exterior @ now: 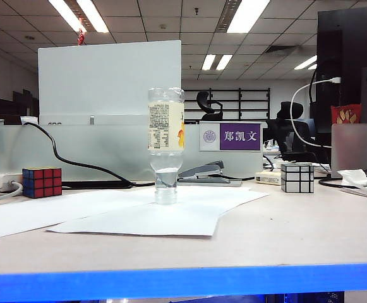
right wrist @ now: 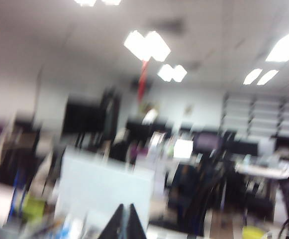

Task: Flip the plastic bottle upside down.

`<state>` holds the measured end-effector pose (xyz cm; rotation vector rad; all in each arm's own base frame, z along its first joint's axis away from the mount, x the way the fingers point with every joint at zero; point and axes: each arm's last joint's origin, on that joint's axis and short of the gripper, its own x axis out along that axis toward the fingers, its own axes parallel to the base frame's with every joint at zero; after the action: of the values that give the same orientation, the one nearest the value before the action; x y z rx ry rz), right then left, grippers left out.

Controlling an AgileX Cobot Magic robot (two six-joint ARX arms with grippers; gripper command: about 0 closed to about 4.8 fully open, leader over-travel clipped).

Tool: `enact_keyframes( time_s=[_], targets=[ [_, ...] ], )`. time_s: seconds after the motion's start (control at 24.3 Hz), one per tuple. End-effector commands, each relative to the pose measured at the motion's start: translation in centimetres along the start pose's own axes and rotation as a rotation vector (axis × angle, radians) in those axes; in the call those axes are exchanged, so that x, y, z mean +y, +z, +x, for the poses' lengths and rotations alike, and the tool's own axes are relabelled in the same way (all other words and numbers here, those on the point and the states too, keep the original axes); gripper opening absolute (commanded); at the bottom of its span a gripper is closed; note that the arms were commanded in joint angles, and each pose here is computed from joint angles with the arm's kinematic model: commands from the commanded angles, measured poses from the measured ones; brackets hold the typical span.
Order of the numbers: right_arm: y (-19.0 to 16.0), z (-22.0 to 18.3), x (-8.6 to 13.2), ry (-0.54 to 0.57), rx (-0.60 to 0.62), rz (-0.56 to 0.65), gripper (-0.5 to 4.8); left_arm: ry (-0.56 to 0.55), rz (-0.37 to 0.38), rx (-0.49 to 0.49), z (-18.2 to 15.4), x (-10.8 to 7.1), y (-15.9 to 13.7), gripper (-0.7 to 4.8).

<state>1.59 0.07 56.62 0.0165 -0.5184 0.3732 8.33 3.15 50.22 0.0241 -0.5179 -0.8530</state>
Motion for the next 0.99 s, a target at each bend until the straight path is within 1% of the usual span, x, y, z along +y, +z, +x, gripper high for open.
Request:
enact_keyframes(
  time_s=[0.04,0.08,0.12,0.21,0.25,0.29,0.33,0.37,0.41,0.45,0.49,0.58,0.62,0.66,0.7,0.78,0.86,0.95,0.99],
  targets=[
    [0.6,-1.8,-1.3,-0.065,-0.007,-0.023,-0.09,0.006,0.020,-0.040,0.3,-3.3,1.6,-0.04],
    [0.5,-2.4,-1.6,-0.067,0.008,-0.038,-0.09,0.009,0.034,-0.033,0.4,-4.4,1.9,-0.04],
    [0.3,-3.0,-1.8,-0.062,0.037,-0.053,-0.09,0.012,0.069,-0.028,0.4,-5.9,2.3,-0.04],
    [-0.2,-4.1,-2.2,-0.076,0.096,-0.076,-0.09,0.033,0.167,-0.023,0.4,-9.0,2.9,-0.04],
    [-0.6,-4.7,-2.5,-0.102,0.110,-0.081,-0.09,0.068,0.215,-0.027,0.3,-10.5,3.1,-0.04],
    [-1.1,-5.4,-2.7,-0.118,0.111,-0.080,-0.08,0.134,0.240,-0.039,0.1,-11.7,3.0,-0.04],
    [-1.8,-6.1,-2.8,-0.123,0.098,-0.073,-0.08,0.254,0.251,-0.059,-0.3,-12.6,2.7,-0.04],
    [-2.5,-6.7,-2.8,-0.121,0.082,-0.062,-0.08,0.411,0.249,-0.078,-0.9,-13.2,2.0,-0.04],
    [-3.5,-7.5,-2.8,-0.127,0.065,-0.052,-0.08,0.595,0.246,-0.073,-1.7,-13.9,1.1,-0.04],
    [-4.5,-8.1,-2.8,-0.133,0.052,-0.044,-0.08,0.684,0.247,-0.034,-2.3,-14.6,0.3,-0.04],
    [-5.7,-9.0,-2.8,-0.140,0.033,-0.033,-0.09,0.693,0.263,0.032,-2.6,-15.3,-0.4,-0.05],
    [-8.3,-10.2,-2.4,-0.148,0.011,0.021,-0.09,0.668,0.298,0.131,-2.9,-16.0,-1.3,-0.04],
    [-9.9,-10.6,-2.0,-0.145,0.017,0.047,-0.09,0.671,0.279,0.172,-3.1,-16.0,-1.8,-0.04],
    [-11.6,-10.8,-1.5,-0.139,0.036,0.057,-0.09,0.674,0.239,0.192,-3.4,-15.9,-2.1,-0.04],
    [-12.9,-10.9,-1.1,-0.136,0.048,0.064,-0.09,0.659,0.200,0.197,-3.7,-15.7,-2.4,-0.04],
    [-15.4,-10.8,-0.1,-0.123,0.089,0.085,-0.09,0.591,0.160,0.188,-4.3,-15.3,-2.9,-0.04],
    [-17.4,-10.5,0.8,-0.104,0.144,0.062,-0.08,0.492,0.105,0.168,-5.0,-14.7,-3.6,-0.04],
    [-18.7,-10.2,1.6,-0.016,0.166,0.088,-0.08,0.417,0.033,0.174,-5.6,-14.0,-4.6,-0.04],
    [-19.2,-10.1,1.9,0.003,0.174,0.100,-0.08,0.377,0.003,0.185,-5.8,-13.5,-5.3,-0.04]
  ],
)
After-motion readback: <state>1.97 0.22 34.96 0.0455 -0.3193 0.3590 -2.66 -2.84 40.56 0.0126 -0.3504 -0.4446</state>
